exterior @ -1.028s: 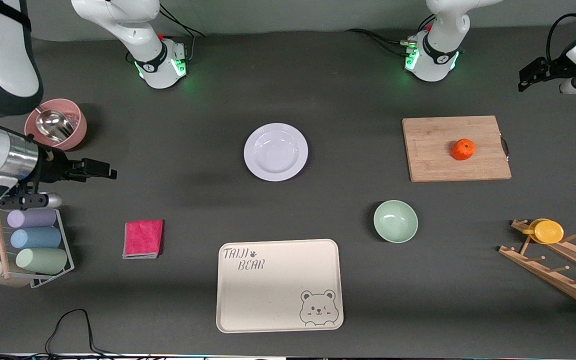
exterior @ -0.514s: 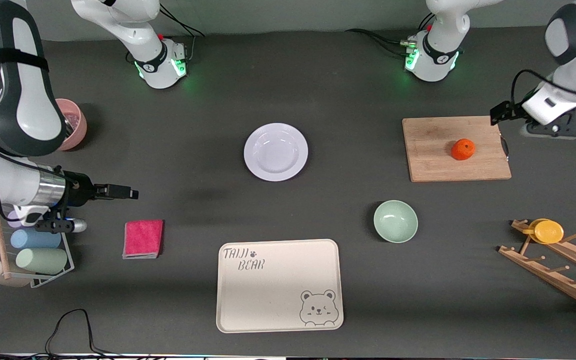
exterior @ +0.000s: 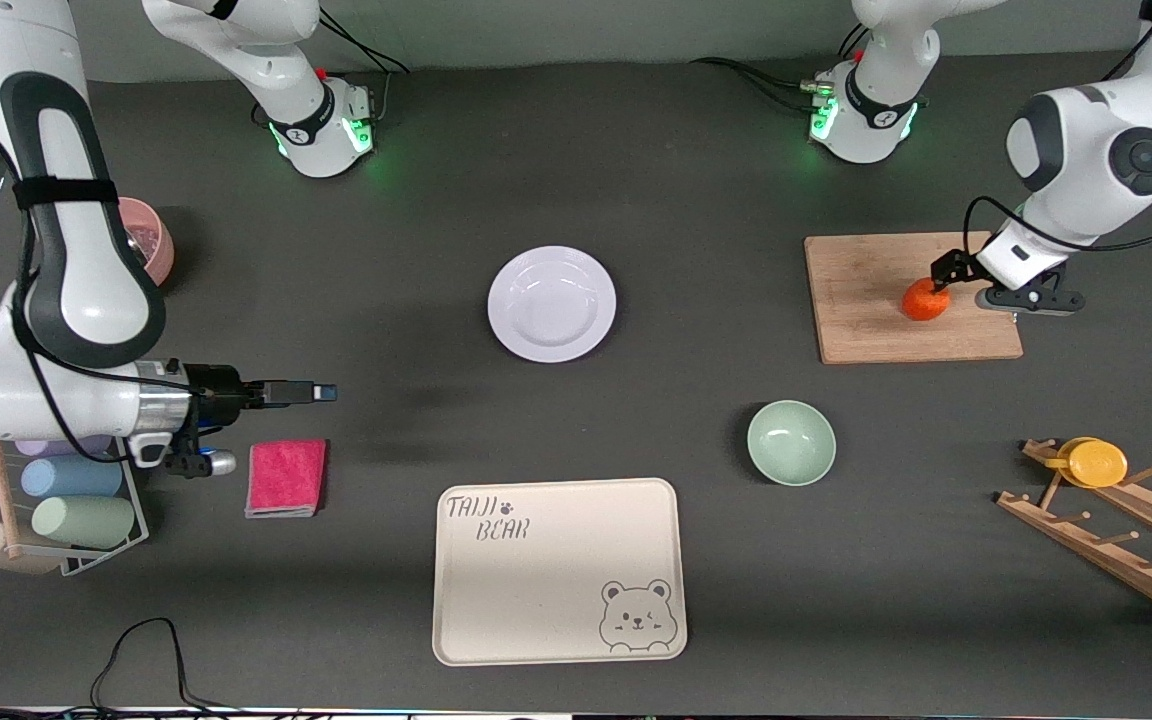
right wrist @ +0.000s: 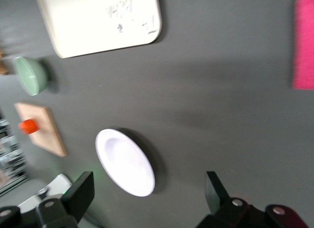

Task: Place orange and plate with both arms
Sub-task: 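Grasp the orange with the left gripper while the right gripper grips the plate rim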

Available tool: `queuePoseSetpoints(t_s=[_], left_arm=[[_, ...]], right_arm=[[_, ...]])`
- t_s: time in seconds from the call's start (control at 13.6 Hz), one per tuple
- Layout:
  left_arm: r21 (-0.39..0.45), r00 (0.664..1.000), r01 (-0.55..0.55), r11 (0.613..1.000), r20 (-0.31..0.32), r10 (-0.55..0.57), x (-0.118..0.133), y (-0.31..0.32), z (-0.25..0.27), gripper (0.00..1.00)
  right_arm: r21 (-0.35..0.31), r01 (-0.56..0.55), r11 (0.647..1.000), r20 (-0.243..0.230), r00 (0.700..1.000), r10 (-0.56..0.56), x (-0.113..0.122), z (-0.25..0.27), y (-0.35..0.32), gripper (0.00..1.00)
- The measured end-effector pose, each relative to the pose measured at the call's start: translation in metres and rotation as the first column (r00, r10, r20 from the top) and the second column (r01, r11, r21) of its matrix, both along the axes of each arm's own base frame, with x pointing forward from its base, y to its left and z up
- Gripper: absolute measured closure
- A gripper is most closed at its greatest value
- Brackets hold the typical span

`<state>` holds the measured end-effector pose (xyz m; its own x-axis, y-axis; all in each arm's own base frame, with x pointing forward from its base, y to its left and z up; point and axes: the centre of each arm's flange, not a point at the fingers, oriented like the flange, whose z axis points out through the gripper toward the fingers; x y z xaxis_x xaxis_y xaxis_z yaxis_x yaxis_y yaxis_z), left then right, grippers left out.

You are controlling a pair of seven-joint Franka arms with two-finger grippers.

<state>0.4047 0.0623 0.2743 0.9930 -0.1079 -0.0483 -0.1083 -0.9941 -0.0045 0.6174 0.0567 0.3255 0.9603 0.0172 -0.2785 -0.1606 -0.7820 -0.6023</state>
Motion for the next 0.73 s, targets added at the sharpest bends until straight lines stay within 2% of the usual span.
queuePoseSetpoints(t_s=[0.22,0.44,0.73], left_arm=[[-0.006,1.0,0.025,1.0,0.006,-0.025,-0.001,-0.011,-0.031,0.0],[-0.012,1.0,0.031,0.999,-0.002,-0.031,-0.002,-0.014,-0.052,0.0],[-0.016,0.999,0.032,0.999,-0.012,-0.032,-0.003,-0.015,-0.064,0.0]], right_arm=[[0.113,0.029,0.993,-0.002,1.0,-0.029,-0.022,-0.042,-0.005,0.0],[0.234,0.071,0.97,0.011,0.997,-0.076,-0.044,-0.073,-0.001,0.0],[0.33,0.078,0.941,0.03,0.995,-0.093,-0.076,-0.107,0.004,0.0]])
